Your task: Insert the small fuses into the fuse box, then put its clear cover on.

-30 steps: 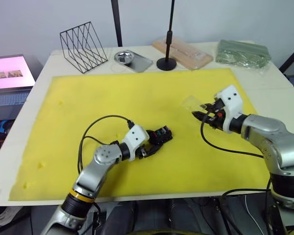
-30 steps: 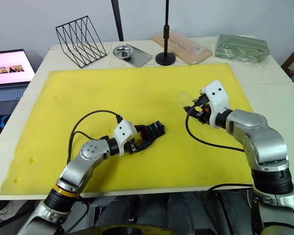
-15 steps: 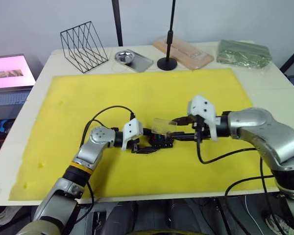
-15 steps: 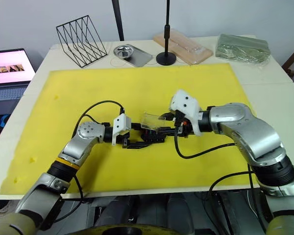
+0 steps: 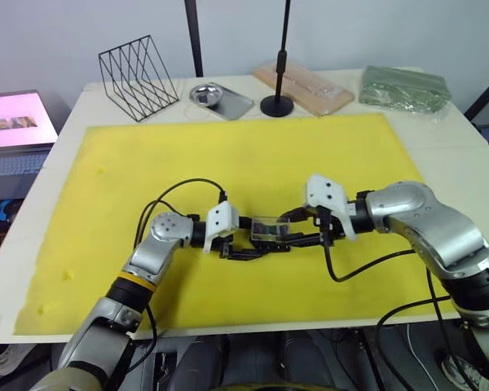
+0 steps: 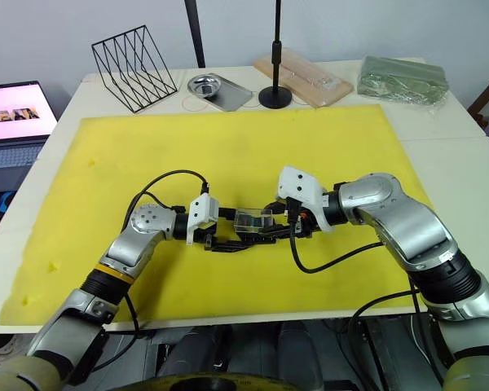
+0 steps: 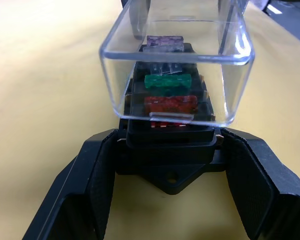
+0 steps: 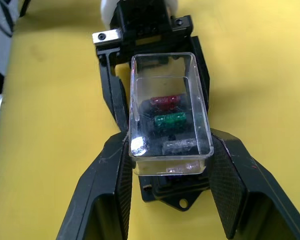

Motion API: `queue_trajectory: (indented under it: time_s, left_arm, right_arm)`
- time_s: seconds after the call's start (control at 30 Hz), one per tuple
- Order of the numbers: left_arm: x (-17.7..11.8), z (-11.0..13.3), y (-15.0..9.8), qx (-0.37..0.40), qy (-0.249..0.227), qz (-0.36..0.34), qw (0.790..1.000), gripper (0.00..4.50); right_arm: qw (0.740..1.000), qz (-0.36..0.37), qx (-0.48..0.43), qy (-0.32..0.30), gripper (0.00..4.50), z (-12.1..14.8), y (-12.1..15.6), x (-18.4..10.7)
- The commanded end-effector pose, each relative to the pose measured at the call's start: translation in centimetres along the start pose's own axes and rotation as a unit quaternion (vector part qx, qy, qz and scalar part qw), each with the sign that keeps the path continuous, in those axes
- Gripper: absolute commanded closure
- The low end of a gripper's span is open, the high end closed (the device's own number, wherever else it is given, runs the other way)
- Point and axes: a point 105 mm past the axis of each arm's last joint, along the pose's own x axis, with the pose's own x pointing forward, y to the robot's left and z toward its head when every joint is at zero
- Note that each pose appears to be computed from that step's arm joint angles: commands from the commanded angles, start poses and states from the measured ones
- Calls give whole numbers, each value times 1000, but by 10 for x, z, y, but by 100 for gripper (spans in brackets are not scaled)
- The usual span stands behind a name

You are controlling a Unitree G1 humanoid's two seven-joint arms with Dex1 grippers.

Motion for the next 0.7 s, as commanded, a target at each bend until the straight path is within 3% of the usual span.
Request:
queue_trajectory:
  time_s: [0.03, 0.7]
  left_arm:
    - [-5, 4, 3, 10, -7, 2, 1000, 170]
    - [-4, 2, 1, 10, -5, -1, 1000, 170]
  right_arm:
    - [1000, 2, -22, -2, 271, 4, -3, -3]
    - [1000, 5, -12, -10, 271, -12, -7, 5]
